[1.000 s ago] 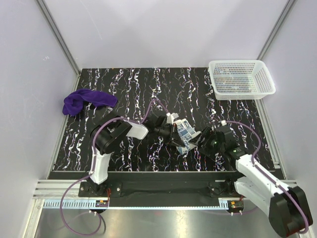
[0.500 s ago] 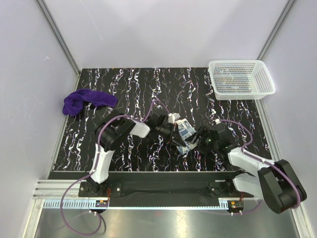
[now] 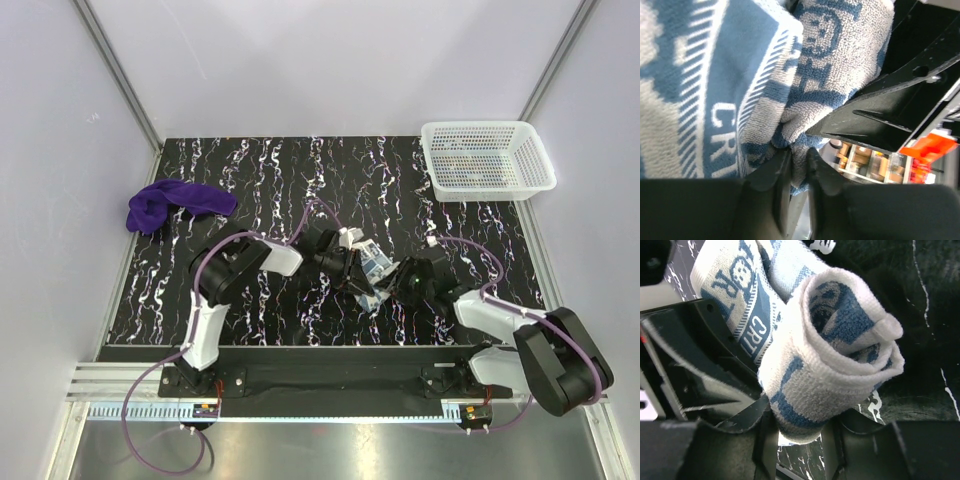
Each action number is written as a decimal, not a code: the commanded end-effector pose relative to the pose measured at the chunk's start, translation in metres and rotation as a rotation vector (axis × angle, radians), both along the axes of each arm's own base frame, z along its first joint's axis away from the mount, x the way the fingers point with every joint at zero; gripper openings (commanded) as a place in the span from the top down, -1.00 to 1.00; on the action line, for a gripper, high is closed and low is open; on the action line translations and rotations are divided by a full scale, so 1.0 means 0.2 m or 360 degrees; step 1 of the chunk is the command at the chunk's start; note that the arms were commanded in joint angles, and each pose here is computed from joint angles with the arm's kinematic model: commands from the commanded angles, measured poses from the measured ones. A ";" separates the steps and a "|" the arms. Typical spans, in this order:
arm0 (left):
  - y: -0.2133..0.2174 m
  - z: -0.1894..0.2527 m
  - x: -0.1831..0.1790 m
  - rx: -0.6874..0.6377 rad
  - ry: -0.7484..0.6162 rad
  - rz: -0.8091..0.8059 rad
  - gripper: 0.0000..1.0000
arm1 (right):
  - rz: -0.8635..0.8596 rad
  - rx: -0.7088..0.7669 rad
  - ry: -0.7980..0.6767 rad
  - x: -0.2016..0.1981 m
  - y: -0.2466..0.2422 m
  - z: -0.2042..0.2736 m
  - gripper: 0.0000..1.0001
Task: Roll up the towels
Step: Roll the towel
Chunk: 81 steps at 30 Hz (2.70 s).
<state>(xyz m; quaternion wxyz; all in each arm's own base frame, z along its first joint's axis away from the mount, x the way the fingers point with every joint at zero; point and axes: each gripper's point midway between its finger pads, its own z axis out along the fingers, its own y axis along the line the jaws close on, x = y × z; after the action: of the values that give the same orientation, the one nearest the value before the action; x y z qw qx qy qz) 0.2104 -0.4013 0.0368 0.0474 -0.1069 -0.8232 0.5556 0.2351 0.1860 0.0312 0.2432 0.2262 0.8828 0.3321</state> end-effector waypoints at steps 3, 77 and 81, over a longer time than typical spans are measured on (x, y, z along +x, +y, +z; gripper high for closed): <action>0.14 -0.10 0.05 0.0339 -0.0243 0.0124 0.24 | 0.0178 -0.0031 -0.0002 0.02 0.08 0.07 0.40; 0.24 0.06 -0.08 0.1088 -0.1571 0.0219 1.00 | -0.0101 -0.0541 0.0164 0.38 -0.36 0.38 -0.88; 0.25 0.06 -0.06 0.0893 -0.1361 0.0334 1.00 | -0.0104 -0.0487 0.0034 0.38 -0.36 0.49 -0.88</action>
<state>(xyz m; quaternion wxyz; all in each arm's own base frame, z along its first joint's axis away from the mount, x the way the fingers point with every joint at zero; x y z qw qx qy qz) 0.2004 -0.3427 0.0392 -0.3399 -0.2705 -0.8902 0.1372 0.3099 0.1172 0.1061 0.2431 0.2258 0.9264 0.1779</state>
